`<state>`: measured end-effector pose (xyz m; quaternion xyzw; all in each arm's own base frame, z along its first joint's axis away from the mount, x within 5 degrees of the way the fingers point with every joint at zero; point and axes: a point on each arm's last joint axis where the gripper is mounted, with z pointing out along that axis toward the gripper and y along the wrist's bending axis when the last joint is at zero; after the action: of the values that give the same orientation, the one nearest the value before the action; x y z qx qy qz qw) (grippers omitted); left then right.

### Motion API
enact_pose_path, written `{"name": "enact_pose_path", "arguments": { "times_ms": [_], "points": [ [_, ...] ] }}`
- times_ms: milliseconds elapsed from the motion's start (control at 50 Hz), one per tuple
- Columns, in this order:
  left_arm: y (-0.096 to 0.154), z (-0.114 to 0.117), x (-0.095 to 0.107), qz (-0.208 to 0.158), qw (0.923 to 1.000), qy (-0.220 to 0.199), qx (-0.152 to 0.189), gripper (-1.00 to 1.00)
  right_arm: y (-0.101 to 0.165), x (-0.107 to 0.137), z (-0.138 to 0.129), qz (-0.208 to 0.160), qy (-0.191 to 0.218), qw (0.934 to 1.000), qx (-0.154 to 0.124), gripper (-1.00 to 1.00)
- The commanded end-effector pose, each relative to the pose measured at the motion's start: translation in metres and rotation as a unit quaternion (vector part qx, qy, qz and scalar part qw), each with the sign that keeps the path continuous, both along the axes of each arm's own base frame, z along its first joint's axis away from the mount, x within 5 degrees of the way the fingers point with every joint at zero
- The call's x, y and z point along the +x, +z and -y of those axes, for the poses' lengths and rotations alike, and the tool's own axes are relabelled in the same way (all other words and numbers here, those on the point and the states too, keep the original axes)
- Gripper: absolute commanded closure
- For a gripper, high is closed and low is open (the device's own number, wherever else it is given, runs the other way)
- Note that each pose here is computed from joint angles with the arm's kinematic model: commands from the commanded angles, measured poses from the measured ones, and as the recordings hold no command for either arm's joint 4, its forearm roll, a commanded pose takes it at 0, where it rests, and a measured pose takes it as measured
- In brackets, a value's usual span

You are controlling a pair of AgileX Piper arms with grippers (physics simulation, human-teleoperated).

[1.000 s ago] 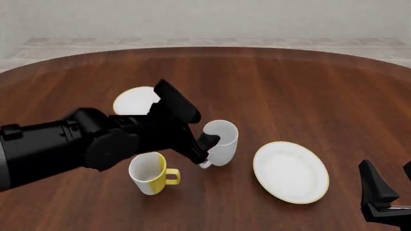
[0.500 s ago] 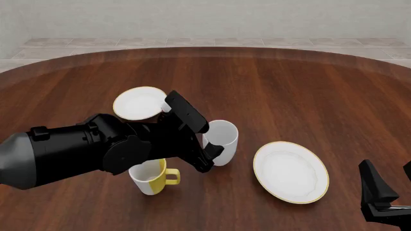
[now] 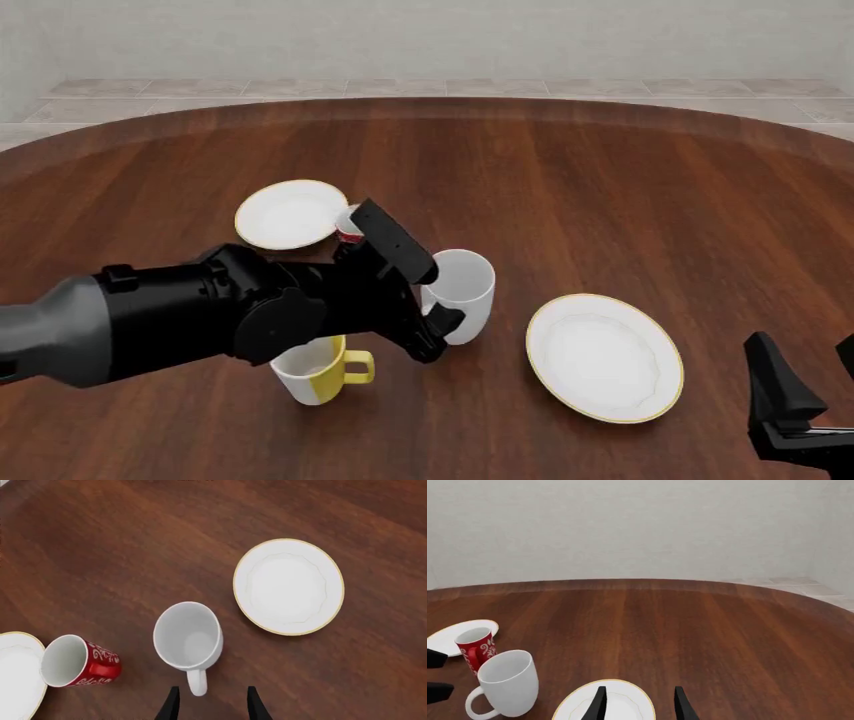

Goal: Put the white mug on the left plate.

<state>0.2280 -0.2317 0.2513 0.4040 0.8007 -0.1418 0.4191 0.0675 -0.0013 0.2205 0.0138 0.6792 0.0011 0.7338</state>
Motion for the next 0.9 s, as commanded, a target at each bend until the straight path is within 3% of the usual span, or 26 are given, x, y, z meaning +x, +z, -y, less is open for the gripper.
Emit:
{"name": "enact_pose_path", "arguments": {
  "times_ms": [20, 900],
  "points": [
    [-0.004, 0.000, 0.003, 0.000, 1.0000, 0.004, 0.000, -1.00, -0.001, 0.001, 0.000, 0.000, 0.000, 1.0000, 0.001, -1.00],
    [-0.021, -0.002, 0.016, -0.005, 0.9998, 0.018, 0.007, -1.00, 0.001, 0.001, 0.000, -0.001, 0.000, 1.0000, -0.002, -1.00]
  ]
}}
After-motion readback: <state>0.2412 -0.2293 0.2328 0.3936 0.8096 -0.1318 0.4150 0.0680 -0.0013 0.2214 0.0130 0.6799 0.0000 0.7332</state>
